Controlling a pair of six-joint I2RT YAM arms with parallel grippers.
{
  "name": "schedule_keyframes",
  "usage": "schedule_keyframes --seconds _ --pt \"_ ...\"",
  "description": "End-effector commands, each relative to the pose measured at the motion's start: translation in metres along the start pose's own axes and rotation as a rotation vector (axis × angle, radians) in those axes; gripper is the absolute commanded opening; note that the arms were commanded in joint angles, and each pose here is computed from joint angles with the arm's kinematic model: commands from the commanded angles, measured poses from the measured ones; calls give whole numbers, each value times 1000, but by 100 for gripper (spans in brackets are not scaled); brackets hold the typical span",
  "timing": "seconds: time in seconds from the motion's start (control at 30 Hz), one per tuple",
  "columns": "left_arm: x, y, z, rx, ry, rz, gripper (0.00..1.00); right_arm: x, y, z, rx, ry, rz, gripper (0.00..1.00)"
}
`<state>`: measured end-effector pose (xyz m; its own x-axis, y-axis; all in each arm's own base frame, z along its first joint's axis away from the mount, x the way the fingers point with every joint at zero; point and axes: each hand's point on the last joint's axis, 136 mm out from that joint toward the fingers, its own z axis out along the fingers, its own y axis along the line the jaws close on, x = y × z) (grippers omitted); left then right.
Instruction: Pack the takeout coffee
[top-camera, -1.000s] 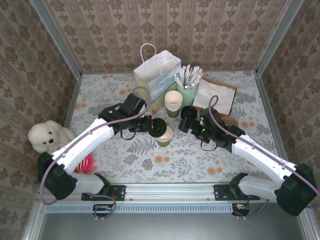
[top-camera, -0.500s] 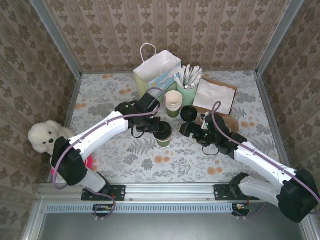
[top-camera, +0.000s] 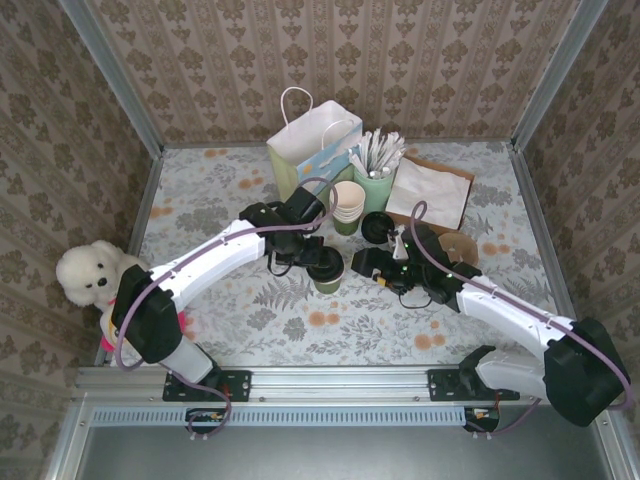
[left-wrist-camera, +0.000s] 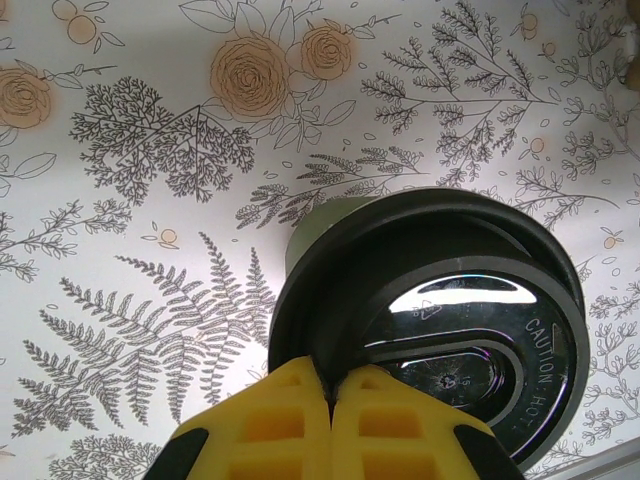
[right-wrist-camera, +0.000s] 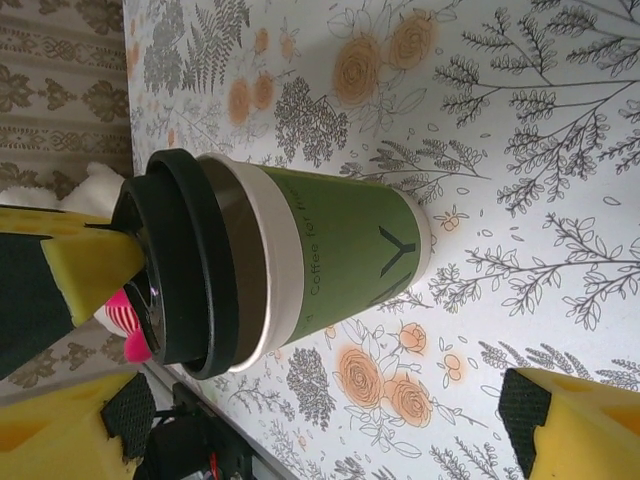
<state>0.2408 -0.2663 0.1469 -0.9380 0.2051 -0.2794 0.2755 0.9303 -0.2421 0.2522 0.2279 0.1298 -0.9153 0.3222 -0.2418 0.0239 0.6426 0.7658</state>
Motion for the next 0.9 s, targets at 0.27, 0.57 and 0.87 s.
schedule_keyframes --seconds 0.27,0.57,0.87 --pt "-4 -8 3 -16 19 52 0 5 2 7 -23 46 -4 90" --pt "1 -9 10 -20 57 68 0 9 2 13 -35 85 12 89" --pt "5 -10 16 -25 79 75 0 7 4 17 -39 92 43 89"
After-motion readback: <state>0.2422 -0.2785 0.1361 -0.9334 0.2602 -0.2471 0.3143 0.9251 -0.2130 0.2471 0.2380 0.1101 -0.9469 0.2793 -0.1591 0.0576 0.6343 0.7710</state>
